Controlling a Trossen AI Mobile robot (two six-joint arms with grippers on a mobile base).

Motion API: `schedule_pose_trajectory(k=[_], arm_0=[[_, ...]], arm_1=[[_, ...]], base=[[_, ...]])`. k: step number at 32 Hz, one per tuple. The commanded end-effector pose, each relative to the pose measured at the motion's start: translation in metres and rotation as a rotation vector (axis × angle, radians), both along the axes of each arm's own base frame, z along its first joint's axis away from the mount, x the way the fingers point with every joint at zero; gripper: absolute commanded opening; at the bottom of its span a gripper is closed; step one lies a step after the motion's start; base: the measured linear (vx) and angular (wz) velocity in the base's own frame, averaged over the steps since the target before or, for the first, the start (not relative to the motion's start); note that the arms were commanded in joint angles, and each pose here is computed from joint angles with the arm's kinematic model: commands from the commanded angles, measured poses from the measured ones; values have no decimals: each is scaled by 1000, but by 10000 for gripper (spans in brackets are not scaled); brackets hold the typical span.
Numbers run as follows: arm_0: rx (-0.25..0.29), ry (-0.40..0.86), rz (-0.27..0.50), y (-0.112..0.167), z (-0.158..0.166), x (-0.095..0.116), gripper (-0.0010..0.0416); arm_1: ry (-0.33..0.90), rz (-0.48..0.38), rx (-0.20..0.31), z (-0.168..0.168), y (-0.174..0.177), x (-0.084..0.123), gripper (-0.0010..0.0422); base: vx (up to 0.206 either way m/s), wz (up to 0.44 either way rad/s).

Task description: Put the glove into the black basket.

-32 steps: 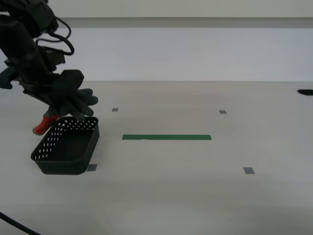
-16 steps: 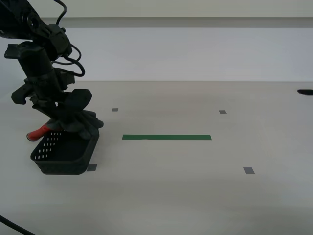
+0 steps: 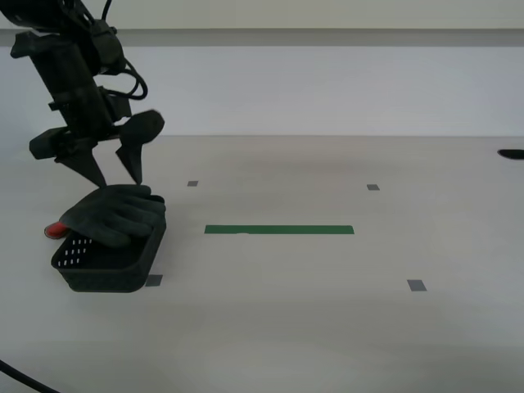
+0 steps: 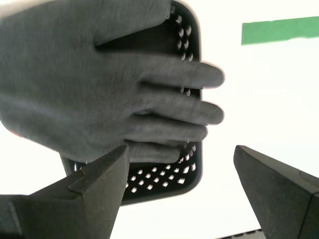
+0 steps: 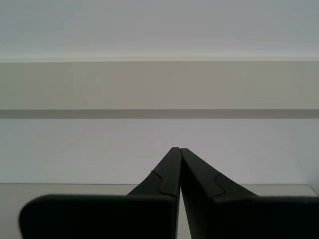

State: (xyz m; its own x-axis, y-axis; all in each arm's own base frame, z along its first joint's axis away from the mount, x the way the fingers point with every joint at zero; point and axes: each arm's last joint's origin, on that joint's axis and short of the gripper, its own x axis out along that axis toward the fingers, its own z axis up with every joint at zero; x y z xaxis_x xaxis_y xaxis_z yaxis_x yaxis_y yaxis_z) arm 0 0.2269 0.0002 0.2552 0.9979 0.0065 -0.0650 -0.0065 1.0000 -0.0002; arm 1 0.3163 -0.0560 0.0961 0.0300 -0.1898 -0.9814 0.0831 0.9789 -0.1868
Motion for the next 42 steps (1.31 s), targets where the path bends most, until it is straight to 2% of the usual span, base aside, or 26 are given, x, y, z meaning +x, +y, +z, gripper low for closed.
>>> schedule_pose_trajectory(k=[1,3,13,42], arm_0=[[0,-3,0,0,0,0,1],[0,-4,0,0,1,0,1],[0,-4,0,0,1,0,1],[0,-4,0,0,1,0,1]], arm_1=[[2,-10,-160,18,-7,12,286],[-25,-18,-210,27,-9,19,286],[-130,-31,-224,48,-14,40,286],[-141,-32,-224,49,-14,41,286]], base=[[0,0],[0,0],[0,0],[0,0]])
